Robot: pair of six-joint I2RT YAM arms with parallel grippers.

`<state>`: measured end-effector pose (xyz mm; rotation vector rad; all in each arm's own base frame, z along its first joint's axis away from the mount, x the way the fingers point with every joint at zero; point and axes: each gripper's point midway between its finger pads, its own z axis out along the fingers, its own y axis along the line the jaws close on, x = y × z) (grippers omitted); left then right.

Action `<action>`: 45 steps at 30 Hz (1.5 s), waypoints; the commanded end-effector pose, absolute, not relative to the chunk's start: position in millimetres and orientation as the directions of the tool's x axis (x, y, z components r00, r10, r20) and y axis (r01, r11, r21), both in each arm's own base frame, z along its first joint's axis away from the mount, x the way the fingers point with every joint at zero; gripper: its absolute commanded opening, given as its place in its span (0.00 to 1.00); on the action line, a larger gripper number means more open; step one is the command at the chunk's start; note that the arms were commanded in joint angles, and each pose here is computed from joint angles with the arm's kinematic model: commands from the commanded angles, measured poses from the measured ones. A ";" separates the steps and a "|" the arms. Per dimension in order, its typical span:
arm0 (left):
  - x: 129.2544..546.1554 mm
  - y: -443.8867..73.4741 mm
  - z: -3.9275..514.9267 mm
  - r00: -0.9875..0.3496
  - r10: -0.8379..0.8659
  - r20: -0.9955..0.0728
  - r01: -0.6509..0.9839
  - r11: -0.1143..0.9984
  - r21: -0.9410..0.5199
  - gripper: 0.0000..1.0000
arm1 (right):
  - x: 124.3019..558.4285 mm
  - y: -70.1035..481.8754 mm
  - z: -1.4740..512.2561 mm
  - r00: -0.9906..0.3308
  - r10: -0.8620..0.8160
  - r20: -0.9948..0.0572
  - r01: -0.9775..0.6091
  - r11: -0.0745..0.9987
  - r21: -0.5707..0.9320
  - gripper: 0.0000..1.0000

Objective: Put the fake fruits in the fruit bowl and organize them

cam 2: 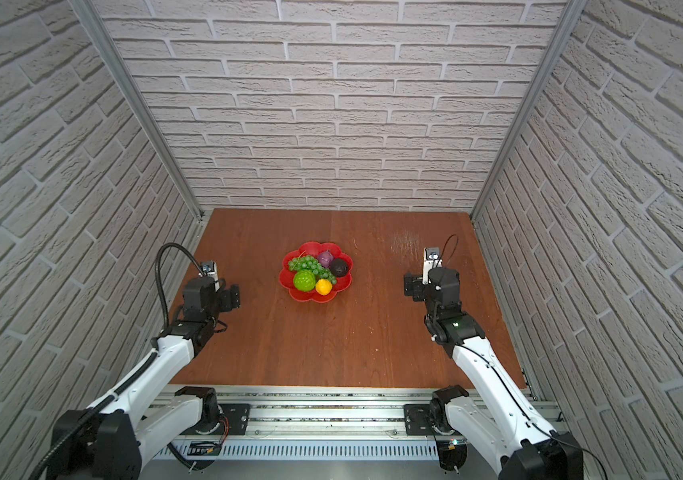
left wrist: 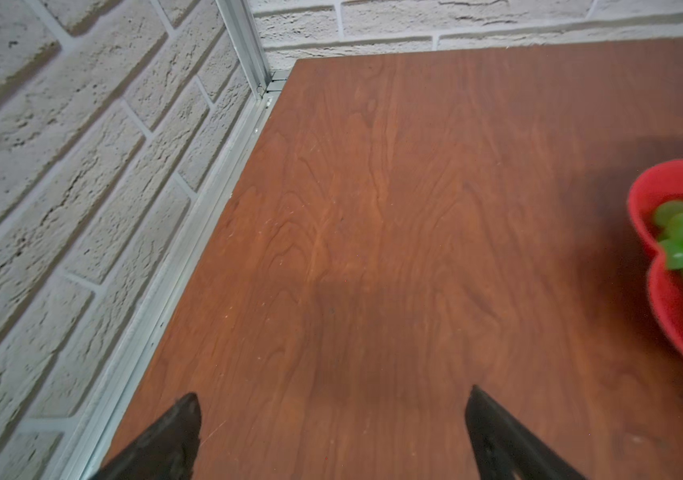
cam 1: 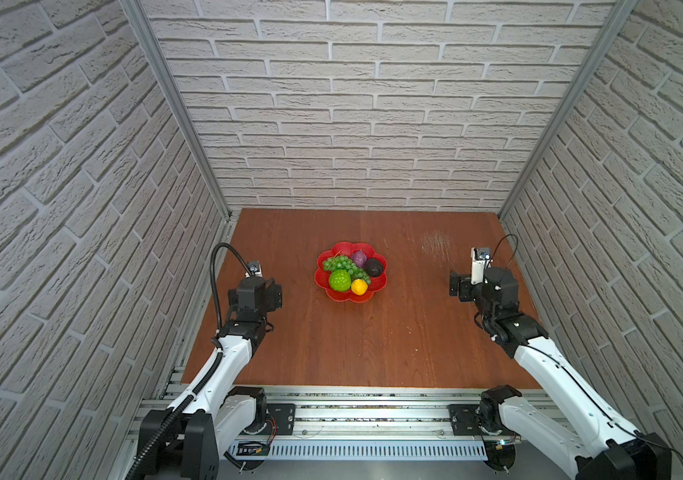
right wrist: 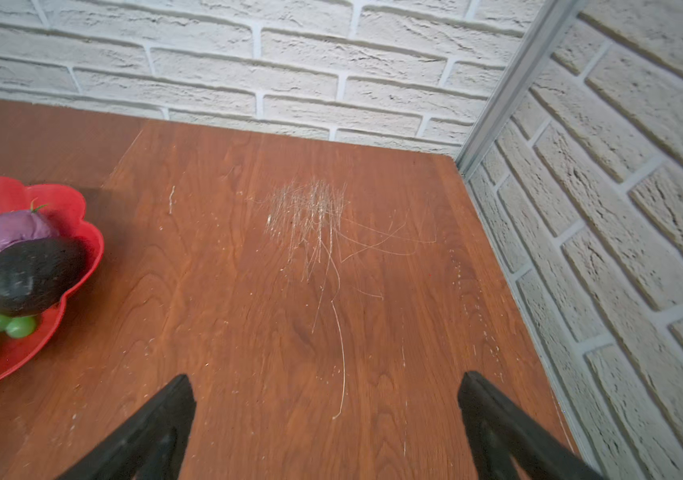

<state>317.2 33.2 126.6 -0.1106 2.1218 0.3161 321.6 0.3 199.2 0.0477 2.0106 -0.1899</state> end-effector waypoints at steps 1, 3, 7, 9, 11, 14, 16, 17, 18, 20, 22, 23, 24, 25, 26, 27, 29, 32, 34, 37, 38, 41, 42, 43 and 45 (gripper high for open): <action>331.7 50.2 147.1 -0.405 0.067 -0.912 -0.258 0.948 0.184 0.98 | 322.2 -10.6 190.0 -0.329 -0.001 -0.944 0.163 0.985 -0.058 1.00; 336.5 50.8 135.7 -0.406 0.037 -0.913 -0.254 0.955 0.152 0.98 | 324.9 -10.5 168.2 -0.357 0.023 -0.934 0.161 0.986 -0.037 1.00; 349.1 51.9 126.0 -0.364 0.034 -0.931 -0.247 0.960 0.132 0.98 | 338.5 -5.4 150.8 -0.342 0.003 -0.940 0.134 0.990 -0.046 1.00; 357.8 48.5 117.2 -0.356 0.036 -0.934 -0.225 0.967 0.123 0.98 | 346.0 -8.4 143.3 -0.334 -0.031 -0.942 0.142 0.986 -0.083 1.00; 366.2 43.5 119.7 -0.332 0.025 -0.943 -0.205 0.974 0.098 0.98 | 352.8 -9.3 138.2 -0.327 -0.025 -0.945 0.146 0.986 -0.076 1.00; 377.2 39.7 118.7 -0.304 0.037 -0.952 -0.182 0.978 0.097 0.98 | 362.7 -6.4 133.9 -0.280 0.001 -0.960 0.141 0.989 -0.040 1.00; 382.0 41.7 112.6 -0.292 0.043 -0.956 -0.190 0.976 0.102 0.98 | 369.7 -4.6 121.7 -0.308 -0.005 -0.951 0.132 0.990 -0.048 1.00; 383.4 41.5 105.5 -0.295 0.040 -0.955 -0.190 0.977 0.100 0.98 | 371.5 -2.9 114.2 -0.308 -0.005 -0.952 0.124 0.991 -0.045 1.00; 384.4 42.0 98.0 -0.296 0.041 -0.954 -0.190 0.977 0.101 0.98 | 373.3 -0.9 108.5 -0.301 -0.009 -0.954 0.112 0.993 -0.045 1.00; 387.2 44.8 96.2 -0.283 0.042 -0.958 -0.207 0.973 0.104 0.98 | 378.1 -1.1 100.8 -0.284 -0.008 -0.959 0.114 0.993 -0.042 1.00; 389.1 47.2 92.3 -0.314 0.029 -0.949 -0.217 0.971 0.101 0.98 | 381.2 0.6 95.4 -0.332 -0.013 -0.943 0.102 0.994 -0.050 1.00; 392.6 49.8 91.5 -0.327 0.023 -0.945 -0.227 0.968 0.102 0.98 | 383.2 0.5 94.9 -0.358 -0.011 -0.934 0.097 0.994 -0.049 1.00; 391.9 50.7 88.9 -0.354 0.007 -0.935 -0.223 0.970 0.092 0.98 | 383.7 0.9 95.3 -0.359 -0.011 -0.933 0.092 0.995 -0.047 1.00; 392.7 52.3 89.8 -0.336 0.009 -0.942 -0.226 0.970 0.090 0.98 | 384.0 0.9 96.2 -0.350 -0.010 -0.937 0.092 0.995 -0.044 1.00; 392.7 51.9 90.0 -0.336 0.008 -0.942 -0.226 0.970 0.089 0.98 | 384.1 0.9 95.7 -0.351 -0.010 -0.936 0.091 0.995 -0.045 1.00; 391.9 52.3 89.0 -0.348 0.004 -0.938 -0.227 0.970 0.089 0.98 | 383.6 0.6 95.7 -0.353 -0.009 -0.936 0.093 0.995 -0.045 1.00; 392.5 52.0 89.9 -0.337 0.006 -0.942 -0.226 0.970 0.087 0.98 | 383.6 0.8 96.2 -0.351 -0.009 -0.936 0.092 0.995 -0.044 1.00; 391.2 52.0 90.5 -0.333 0.009 -0.943 -0.226 0.970 0.089 0.98 | 383.0 0.6 97.2 -0.347 -0.009 -0.938 0.092 0.995 -0.044 1.00; 391.6 51.0 90.4 -0.335 0.008 -0.942 -0.222 0.971 0.087 0.98 | 382.9 1.3 96.7 -0.349 -0.010 -0.937 0.088 0.995 -0.044 1.00; 391.8 51.2 90.3 -0.335 0.009 -0.942 -0.222 0.971 0.089 0.98 | 383.1 1.2 97.4 -0.348 -0.010 -0.938 0.089 0.995 -0.044 1.00; 391.9 51.5 90.5 -0.335 0.009 -0.942 -0.222 0.971 0.088 0.98 | 383.1 1.3 96.9 -0.349 -0.011 -0.937 0.088 0.995 -0.045 1.00; 391.9 51.0 90.1 -0.337 0.008 -0.942 -0.221 0.971 0.088 0.98 | 383.1 1.5 97.0 -0.349 -0.011 -0.937 0.088 0.995 -0.044 1.00; 392.5 51.3 90.2 -0.337 0.008 -0.941 -0.221 0.971 0.087 0.98 | 383.1 1.3 97.3 -0.348 -0.010 -0.937 0.089 0.995 -0.044 1.00; 392.7 51.2 89.9 -0.339 0.009 -0.941 -0.220 0.971 0.089 0.98 | 383.0 1.4 97.1 -0.349 -0.011 -0.937 0.087 0.995 -0.044 1.00; 392.9 51.3 89.6 -0.341 0.007 -0.940 -0.220 0.972 0.087 0.98 | 383.0 1.2 96.8 -0.350 -0.011 -0.937 0.089 0.995 -0.045 1.00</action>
